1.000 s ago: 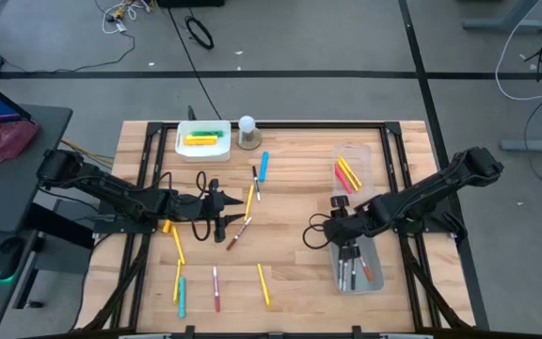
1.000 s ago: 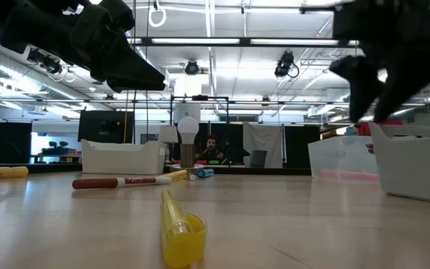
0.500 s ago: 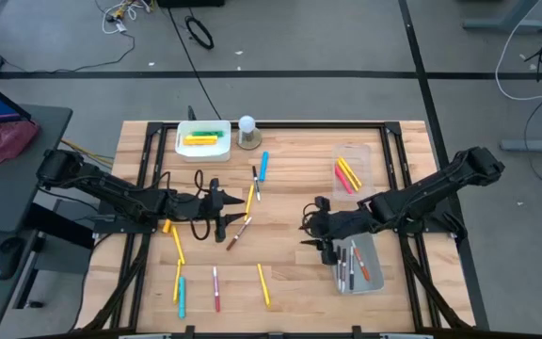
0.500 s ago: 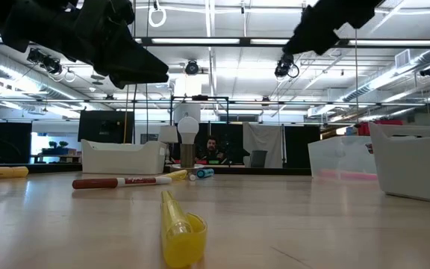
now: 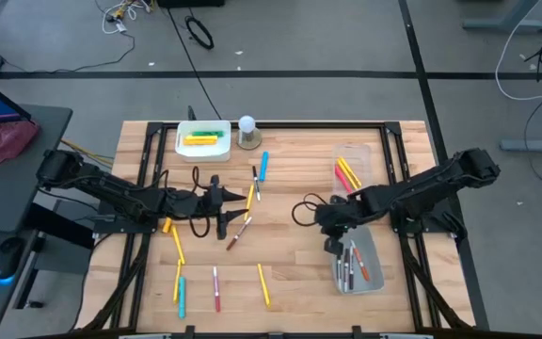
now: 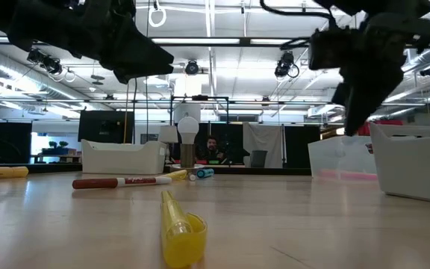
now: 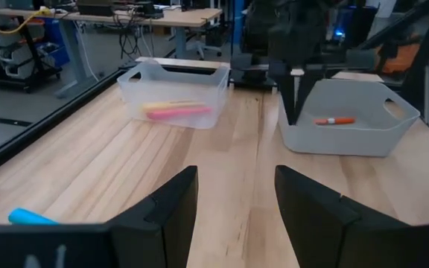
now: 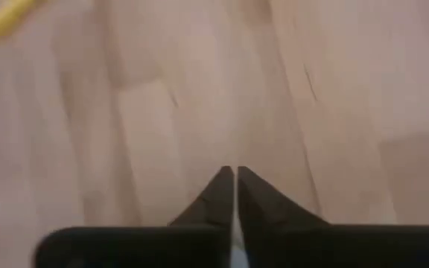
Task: Pick & Place Markers
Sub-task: Put the yellow pen into the transparent bin
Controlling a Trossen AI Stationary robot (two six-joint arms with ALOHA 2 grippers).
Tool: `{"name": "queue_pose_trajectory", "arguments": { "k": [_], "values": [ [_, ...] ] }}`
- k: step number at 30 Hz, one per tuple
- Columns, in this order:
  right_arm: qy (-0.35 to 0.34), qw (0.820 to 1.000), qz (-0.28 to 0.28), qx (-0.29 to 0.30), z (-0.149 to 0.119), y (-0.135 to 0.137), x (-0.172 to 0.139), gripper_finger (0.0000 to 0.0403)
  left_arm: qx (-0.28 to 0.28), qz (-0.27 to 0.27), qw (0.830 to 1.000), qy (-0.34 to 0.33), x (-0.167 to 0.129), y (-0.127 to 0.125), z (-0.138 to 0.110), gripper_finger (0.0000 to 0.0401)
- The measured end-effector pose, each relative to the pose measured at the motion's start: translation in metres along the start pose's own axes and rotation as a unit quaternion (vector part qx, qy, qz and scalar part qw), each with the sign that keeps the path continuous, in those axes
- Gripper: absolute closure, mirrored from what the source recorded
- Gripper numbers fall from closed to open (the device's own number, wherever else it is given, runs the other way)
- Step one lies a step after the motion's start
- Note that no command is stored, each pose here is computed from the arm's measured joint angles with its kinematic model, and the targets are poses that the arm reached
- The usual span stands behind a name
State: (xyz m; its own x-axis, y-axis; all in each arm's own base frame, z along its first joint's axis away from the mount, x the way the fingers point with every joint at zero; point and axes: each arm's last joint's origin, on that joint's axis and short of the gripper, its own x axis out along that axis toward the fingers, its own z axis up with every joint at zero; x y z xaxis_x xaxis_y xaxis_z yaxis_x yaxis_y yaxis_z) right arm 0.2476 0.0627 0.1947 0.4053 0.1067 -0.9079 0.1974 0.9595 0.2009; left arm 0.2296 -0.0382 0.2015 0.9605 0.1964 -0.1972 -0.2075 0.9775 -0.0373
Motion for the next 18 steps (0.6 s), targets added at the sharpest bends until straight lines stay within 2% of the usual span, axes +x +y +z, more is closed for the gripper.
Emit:
{"name": "queue_pose_trajectory", "arguments": {
  "k": [2,6,10,13,16,18],
  "values": [
    [0.018,1.0,-0.009,0.003,-0.003,-0.002,-0.001,0.0397,-0.001,0.0,1.0,-0.002,0.0,0.0,0.0,0.0215],
    [0.043,0.999,-0.019,0.027,-0.009,-0.005,-0.003,0.0387,-0.004,-0.001,1.0,-0.007,0.0,0.0,0.002,0.0215],
    [0.048,0.998,-0.019,0.019,-0.01,-0.005,-0.004,0.0395,-0.004,-0.001,1.0,-0.008,0.0,0.0,0.002,0.0215],
    [0.004,1.0,-0.01,-0.008,-0.003,-0.002,-0.006,0.04,-0.004,-0.001,1.0,-0.008,0.0,0.0,0.002,0.0215],
    [-0.08,0.996,-0.005,-0.049,0.011,0.003,-0.007,0.0398,-0.005,-0.001,1.0,-0.008,0.0,0.0,0.002,0.0215],
    [-0.151,0.986,-0.01,-0.07,0.024,0.008,-0.008,0.0391,-0.005,-0.002,1.0,-0.009,0.0,-0.001,0.002,0.0215]
  ]
}}
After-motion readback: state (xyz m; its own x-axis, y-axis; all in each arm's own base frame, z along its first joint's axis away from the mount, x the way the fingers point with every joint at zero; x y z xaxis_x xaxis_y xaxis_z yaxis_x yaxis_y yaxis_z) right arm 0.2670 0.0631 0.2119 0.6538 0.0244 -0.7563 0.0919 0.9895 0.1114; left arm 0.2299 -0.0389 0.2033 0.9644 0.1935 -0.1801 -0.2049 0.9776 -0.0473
